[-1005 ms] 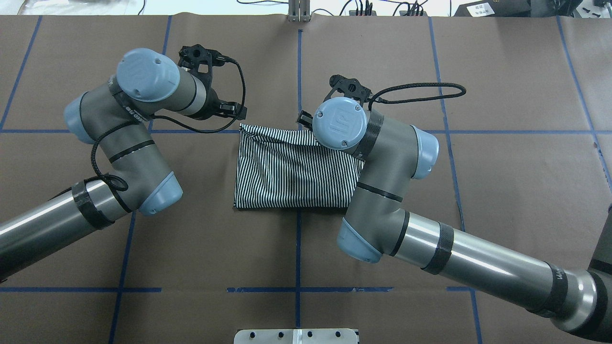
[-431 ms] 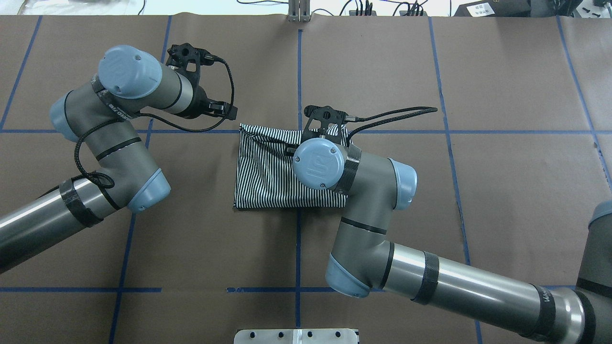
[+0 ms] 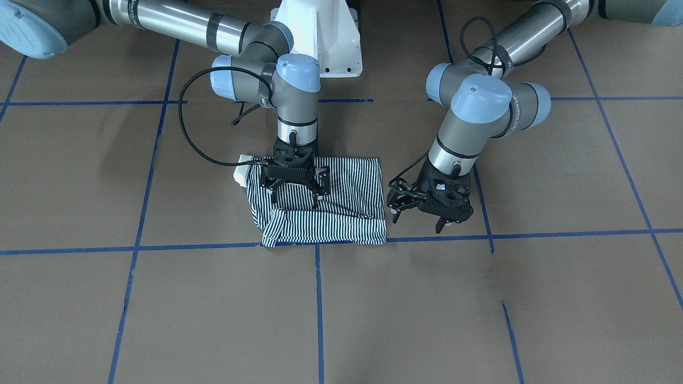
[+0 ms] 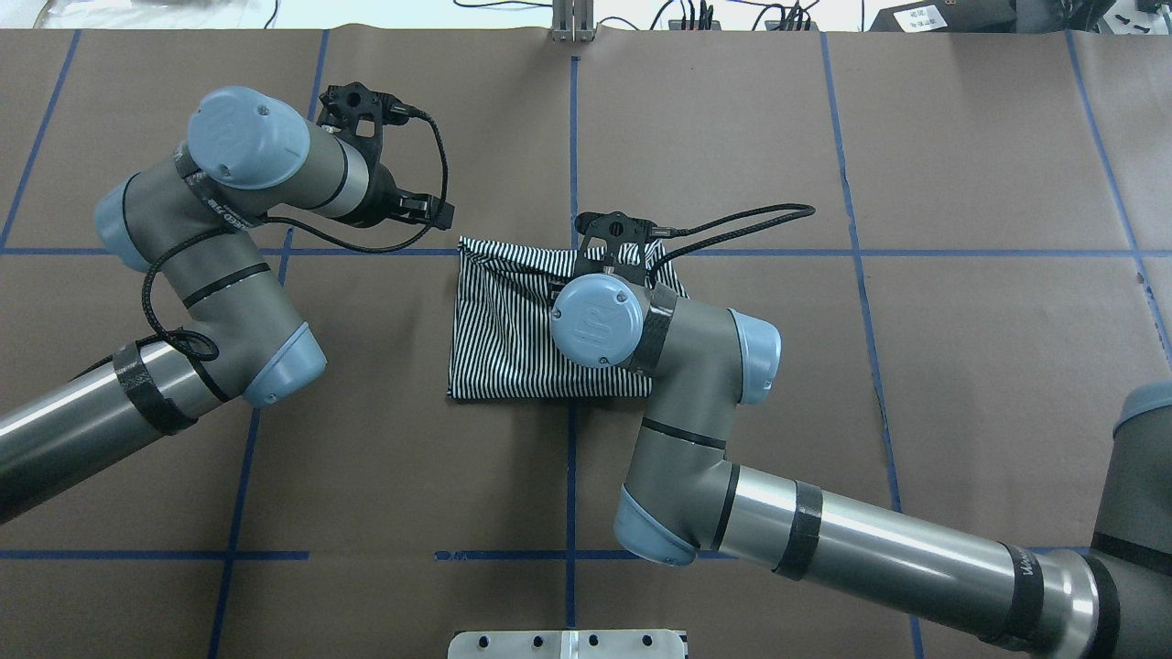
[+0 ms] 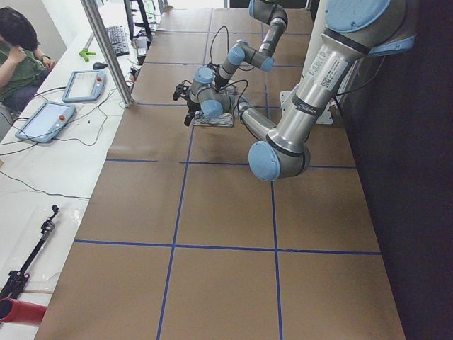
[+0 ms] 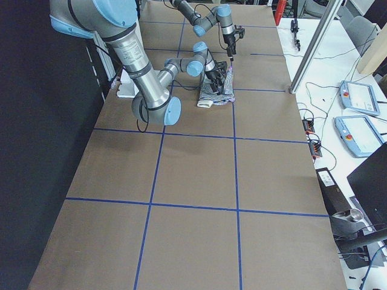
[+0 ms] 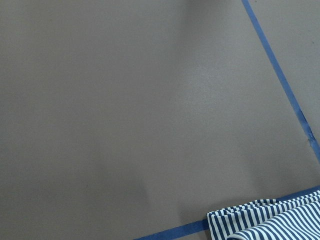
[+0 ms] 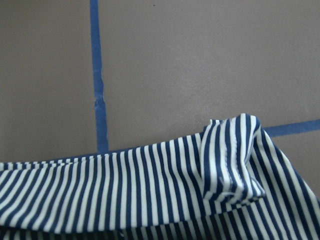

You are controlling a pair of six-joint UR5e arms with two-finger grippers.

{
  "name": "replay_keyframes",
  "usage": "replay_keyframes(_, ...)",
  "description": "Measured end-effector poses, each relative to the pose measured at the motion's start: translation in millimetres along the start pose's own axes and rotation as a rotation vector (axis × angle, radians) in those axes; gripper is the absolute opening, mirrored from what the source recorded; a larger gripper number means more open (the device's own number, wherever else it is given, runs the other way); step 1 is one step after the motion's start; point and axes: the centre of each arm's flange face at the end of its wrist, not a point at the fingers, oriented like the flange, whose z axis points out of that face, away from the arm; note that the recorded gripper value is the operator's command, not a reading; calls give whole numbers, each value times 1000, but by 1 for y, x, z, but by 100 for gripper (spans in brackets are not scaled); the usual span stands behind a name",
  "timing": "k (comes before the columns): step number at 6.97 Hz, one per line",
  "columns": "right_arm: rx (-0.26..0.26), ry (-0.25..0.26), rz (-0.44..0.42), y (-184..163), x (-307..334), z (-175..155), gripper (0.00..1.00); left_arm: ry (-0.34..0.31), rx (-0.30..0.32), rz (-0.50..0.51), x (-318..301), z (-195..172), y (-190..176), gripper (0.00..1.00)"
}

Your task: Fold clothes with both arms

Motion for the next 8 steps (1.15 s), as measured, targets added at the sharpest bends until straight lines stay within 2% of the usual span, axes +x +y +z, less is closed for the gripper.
replay_keyframes(2, 21, 39, -2, -23, -4, 16, 100, 0, 0, 0, 0, 0, 0, 100)
replay_keyframes(4, 48, 116, -2, -78, 0, 45, 100, 0, 0, 0, 0, 0, 0, 100)
replay_keyframes(5, 46, 157, -2, -110, 13, 61, 100, -2, -1, -1, -1, 1, 0, 100)
replay_keyframes(6, 24, 179, 4, -144, 29, 69, 100, -5, -4, -1, -1, 2, 1, 100)
replay_keyframes(8, -67, 151, 16, -199, 54, 62, 100, -14, -12, -7, 3, 7, 2, 100)
